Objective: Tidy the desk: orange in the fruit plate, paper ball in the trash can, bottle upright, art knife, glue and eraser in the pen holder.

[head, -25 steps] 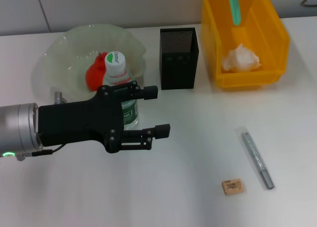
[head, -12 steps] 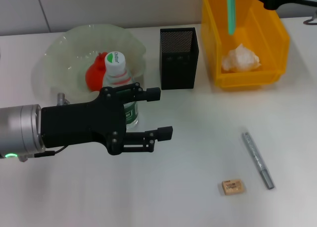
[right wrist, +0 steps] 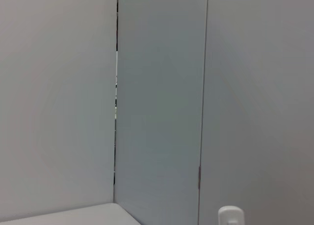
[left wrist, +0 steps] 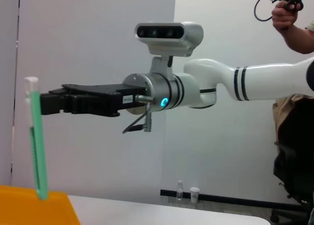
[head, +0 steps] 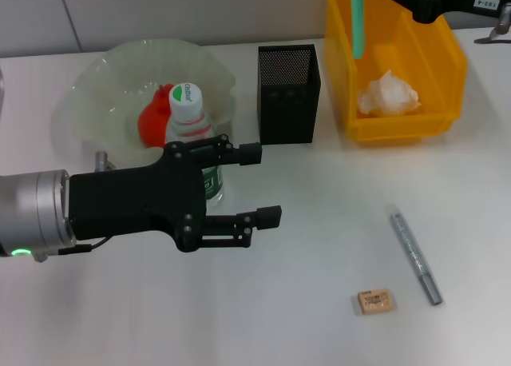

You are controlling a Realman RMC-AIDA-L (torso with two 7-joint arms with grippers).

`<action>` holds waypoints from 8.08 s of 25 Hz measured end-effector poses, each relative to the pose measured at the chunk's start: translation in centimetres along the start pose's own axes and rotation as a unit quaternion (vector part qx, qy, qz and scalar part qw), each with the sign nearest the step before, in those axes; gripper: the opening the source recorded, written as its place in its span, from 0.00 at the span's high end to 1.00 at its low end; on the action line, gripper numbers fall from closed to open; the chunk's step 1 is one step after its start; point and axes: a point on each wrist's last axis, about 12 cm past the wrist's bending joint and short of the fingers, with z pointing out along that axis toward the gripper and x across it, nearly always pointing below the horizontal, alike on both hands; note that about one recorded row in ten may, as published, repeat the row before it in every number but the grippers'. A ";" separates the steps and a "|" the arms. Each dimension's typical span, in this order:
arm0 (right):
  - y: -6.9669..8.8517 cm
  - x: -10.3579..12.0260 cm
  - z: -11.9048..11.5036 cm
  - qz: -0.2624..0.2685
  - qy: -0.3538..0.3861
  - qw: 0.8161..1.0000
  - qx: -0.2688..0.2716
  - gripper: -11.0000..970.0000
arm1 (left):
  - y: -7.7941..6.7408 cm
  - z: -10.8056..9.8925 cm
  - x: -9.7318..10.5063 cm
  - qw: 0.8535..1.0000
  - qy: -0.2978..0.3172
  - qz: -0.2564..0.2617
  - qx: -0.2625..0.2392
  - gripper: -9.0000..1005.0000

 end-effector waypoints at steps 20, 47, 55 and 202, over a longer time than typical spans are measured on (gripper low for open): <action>-1.5 1.7 3.8 0.002 0.020 0.999 0.033 0.94 | 0.0 0.4 0.2 1.000 -0.008 -0.011 0.001 0.19; 0.0 3.8 8.4 0.036 0.011 0.996 0.081 0.94 | 0.1 0.7 0.6 1.000 -0.012 -0.015 0.002 0.19; 0.7 4.4 9.1 0.042 0.016 0.996 0.081 0.94 | 0.1 0.7 0.7 1.000 -0.011 -0.016 0.002 0.19; 11.0 0.0 6.9 0.066 0.604 0.790 -0.085 0.19 | -0.5 -0.4 2.4 0.999 0.006 -0.032 -0.023 0.19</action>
